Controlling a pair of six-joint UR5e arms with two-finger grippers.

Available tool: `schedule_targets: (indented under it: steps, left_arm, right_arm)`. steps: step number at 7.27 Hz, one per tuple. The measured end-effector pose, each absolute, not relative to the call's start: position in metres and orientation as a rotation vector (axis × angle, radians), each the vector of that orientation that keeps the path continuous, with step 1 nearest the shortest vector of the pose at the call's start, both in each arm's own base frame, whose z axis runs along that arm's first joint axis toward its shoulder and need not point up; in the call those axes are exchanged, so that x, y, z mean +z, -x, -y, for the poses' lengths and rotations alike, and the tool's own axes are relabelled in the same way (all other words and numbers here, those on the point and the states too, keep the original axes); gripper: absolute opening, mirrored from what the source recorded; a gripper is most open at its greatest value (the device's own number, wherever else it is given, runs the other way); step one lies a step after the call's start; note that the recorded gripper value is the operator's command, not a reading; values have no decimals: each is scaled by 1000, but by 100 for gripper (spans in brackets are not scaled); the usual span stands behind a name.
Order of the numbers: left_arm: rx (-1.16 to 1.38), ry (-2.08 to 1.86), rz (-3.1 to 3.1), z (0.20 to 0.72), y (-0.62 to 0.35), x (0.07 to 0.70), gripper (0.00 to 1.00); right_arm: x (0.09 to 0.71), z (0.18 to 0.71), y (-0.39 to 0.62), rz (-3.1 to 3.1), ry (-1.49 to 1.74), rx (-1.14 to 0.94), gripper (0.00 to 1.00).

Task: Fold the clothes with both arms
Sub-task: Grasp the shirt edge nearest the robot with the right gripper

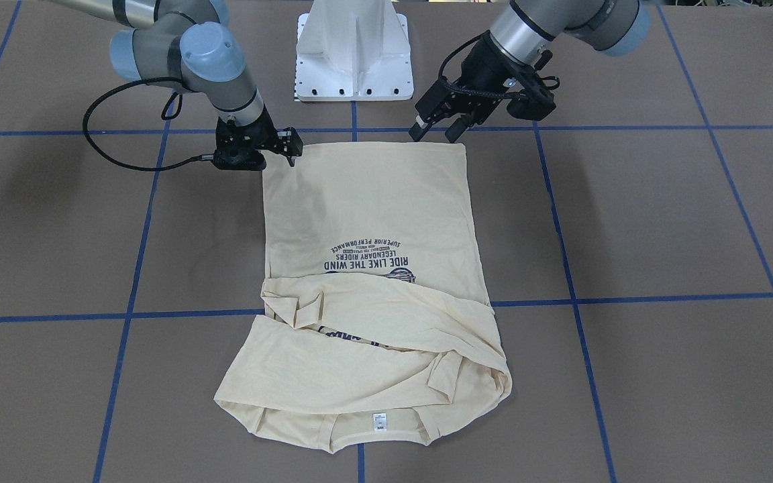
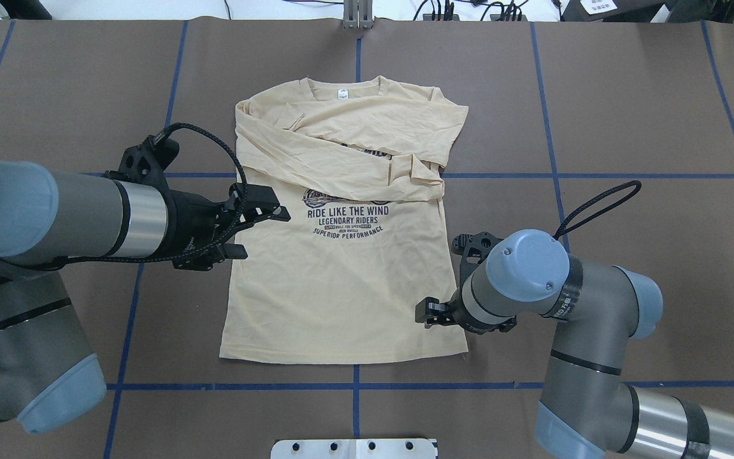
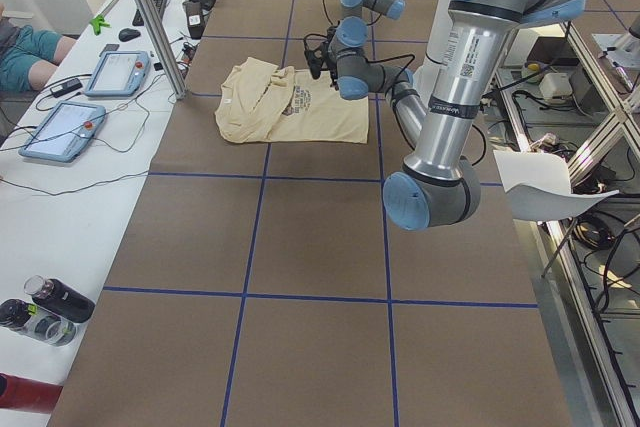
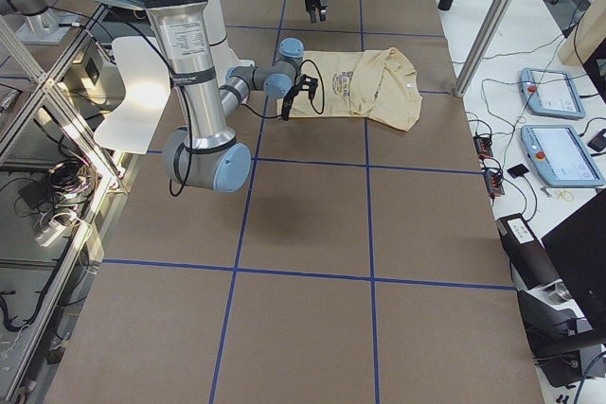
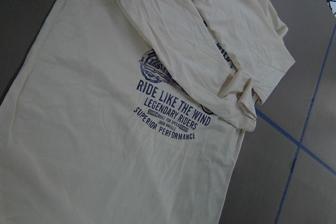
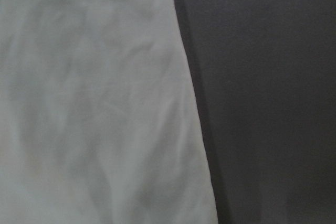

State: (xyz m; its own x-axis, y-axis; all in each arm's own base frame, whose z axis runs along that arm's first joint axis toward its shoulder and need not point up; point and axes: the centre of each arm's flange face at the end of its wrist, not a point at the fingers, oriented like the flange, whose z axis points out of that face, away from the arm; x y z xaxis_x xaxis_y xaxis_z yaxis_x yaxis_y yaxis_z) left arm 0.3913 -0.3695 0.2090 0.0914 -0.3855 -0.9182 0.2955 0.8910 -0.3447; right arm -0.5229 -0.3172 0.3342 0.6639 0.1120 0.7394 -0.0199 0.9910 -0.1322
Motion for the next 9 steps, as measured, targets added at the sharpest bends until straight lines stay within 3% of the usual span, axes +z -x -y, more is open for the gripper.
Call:
schedule_targets:
  steps: [1,3,5,8,9]
  left_arm:
    - [-507,78,-1389,370,-391,208,100]
    - [-509,77,-1389,370,-391,208,100]
    - [-510,76,-1389,371,-390,208,100]
    - [-512,75,-1389,372,-390,208,100]
    - [-512,75,-1389,372,-389,208,100]
  right_arm:
    - [337,317,524,837,121,74,98]
    - [338,316,526,833,126,71,86]
    - [339,312,528,830,130,66,81]
    - [337,307,531,809,142,63,48]
    - [334,306,531,810,147,60,19]
